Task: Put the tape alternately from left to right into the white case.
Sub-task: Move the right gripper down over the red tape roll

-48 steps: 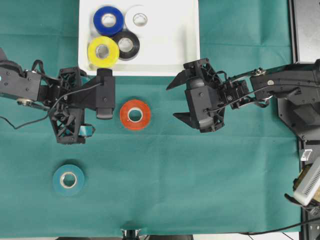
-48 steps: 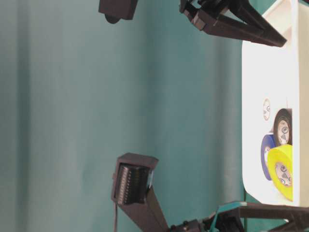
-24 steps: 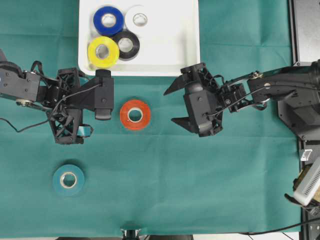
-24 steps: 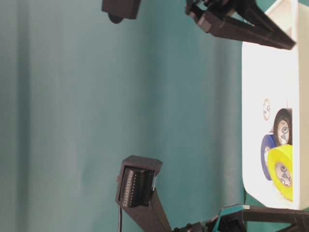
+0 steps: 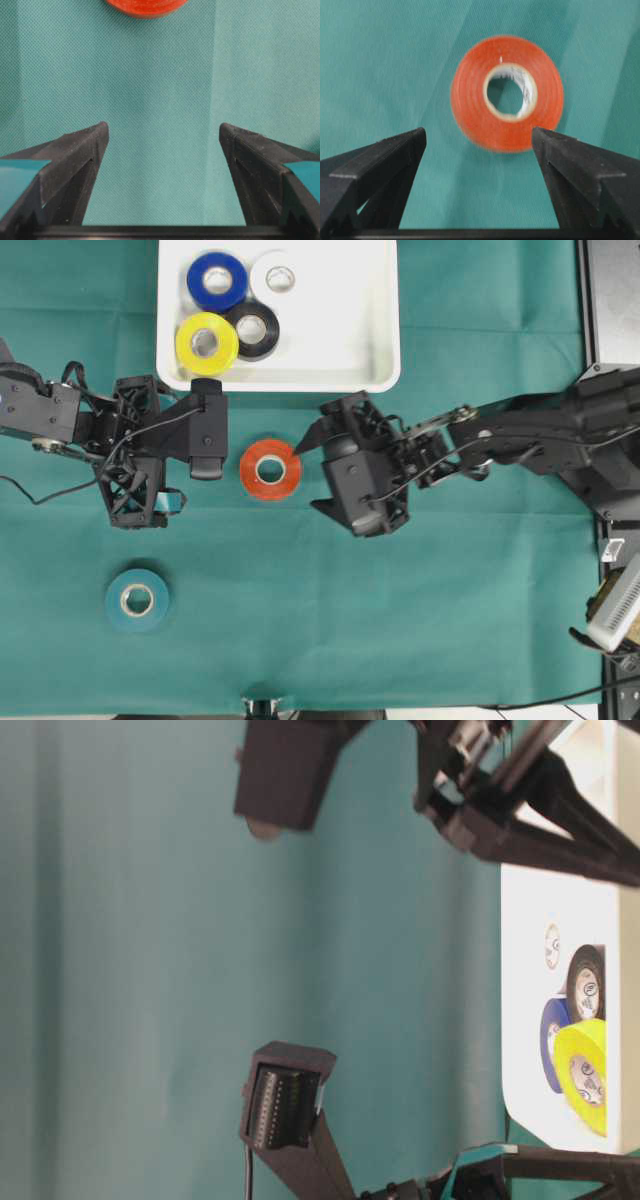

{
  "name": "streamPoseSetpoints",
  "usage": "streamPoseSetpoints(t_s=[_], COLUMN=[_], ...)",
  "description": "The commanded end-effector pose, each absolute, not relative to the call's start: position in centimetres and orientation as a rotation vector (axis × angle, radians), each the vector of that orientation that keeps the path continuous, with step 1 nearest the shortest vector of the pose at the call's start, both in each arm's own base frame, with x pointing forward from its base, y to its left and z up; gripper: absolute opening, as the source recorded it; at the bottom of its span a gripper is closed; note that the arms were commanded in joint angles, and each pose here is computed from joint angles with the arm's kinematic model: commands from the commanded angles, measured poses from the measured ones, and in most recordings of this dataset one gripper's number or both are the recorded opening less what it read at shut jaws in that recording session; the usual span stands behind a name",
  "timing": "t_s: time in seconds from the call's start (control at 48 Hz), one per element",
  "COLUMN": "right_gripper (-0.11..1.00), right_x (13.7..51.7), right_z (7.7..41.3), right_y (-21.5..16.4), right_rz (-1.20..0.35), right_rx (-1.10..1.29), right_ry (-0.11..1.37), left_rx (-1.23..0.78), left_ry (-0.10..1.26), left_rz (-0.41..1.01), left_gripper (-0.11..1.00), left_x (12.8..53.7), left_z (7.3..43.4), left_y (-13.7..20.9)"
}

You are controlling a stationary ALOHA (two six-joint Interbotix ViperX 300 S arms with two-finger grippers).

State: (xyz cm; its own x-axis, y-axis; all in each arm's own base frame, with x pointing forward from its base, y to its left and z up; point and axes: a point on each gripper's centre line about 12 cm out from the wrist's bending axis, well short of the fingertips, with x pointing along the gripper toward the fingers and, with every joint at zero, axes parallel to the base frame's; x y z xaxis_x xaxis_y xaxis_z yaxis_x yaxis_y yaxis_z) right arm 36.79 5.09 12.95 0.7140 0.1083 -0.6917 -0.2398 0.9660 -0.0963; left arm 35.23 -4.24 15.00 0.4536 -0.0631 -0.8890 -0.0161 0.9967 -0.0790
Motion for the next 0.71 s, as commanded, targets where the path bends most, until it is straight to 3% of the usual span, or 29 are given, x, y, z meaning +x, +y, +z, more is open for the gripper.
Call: streamPoseSetpoints(t_s=[0.0, 0.688], right_gripper=[0.8, 0.8], right_x=[38.1, 40.2], right_z=[14.0, 12.6], right_y=[5.6, 6.0], right_rz=[0.198, 0.178], right_rx=[-0.188, -0.21], right_ry=[0.72, 0.786], left_rx=[-0.086, -0.085], left_ry=[1.059, 1.064], left_rz=[-0.032, -0.033], left_gripper=[1.0, 1.0], left_x=[35.4, 35.2], left_z=[16.2, 16.1], left_y=[-4.3, -4.3])
